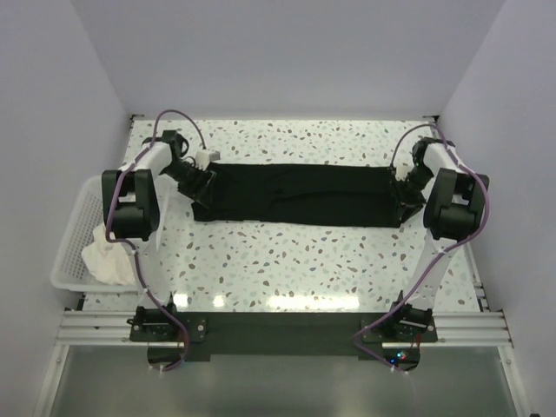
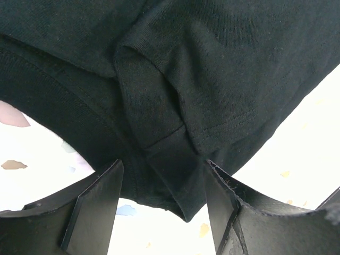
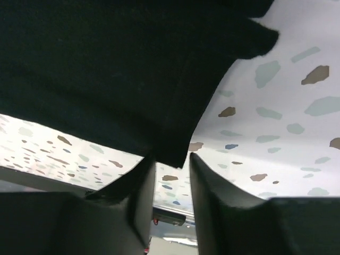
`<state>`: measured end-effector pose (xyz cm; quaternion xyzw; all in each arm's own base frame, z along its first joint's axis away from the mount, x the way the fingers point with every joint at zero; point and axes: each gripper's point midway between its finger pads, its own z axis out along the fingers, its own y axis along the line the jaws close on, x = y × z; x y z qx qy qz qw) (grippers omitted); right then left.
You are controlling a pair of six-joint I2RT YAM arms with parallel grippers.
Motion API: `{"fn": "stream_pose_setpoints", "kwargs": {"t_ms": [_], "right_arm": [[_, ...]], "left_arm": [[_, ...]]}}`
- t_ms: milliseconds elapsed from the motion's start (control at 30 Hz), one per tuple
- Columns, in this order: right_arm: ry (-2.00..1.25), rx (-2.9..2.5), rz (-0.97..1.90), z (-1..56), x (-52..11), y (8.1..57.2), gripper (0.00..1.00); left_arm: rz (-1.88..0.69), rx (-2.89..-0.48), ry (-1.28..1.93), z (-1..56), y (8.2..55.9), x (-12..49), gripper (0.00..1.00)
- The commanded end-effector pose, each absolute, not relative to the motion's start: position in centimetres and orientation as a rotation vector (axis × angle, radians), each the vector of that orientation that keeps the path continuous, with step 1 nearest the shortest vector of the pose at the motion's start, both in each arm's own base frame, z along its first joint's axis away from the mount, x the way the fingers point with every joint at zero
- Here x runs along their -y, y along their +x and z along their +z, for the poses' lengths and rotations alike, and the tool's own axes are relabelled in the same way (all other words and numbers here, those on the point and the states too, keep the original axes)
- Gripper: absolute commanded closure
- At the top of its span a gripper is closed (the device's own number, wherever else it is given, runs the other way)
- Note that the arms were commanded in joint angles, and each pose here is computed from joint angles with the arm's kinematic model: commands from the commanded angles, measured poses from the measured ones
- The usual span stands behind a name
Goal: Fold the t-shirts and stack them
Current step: Fold the tshirt
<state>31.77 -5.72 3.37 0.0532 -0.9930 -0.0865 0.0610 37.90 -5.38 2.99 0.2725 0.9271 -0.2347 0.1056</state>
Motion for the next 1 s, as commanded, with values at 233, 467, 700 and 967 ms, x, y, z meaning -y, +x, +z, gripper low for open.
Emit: {"fn": "stream_pose_setpoints", "kwargs": {"t_ms": [233, 467, 700, 967], "right_arm": [[0.124, 3.001, -0.331, 3.9, 5.0, 31.9, 0.99], [0.154, 3.013, -0.323, 4.7, 5.1, 31.7, 1.0], [0.17, 3.025, -0.329, 4.8, 5.0, 31.6, 1.0], [0.173, 3.028, -0.328, 5.0, 5.1, 31.7, 1.0]], "left_arm": [[-0.688, -2.698, 0.801, 4.1, 37.9, 5.4, 0.36], [-0.741, -2.669, 0.825, 6.5, 36.8, 6.0, 0.39], [-0.742, -2.661, 0.835, 7.0, 36.4, 6.0, 0.42], [-0.688, -2.717, 0.811, 5.5, 36.3, 5.3, 0.49]]}}
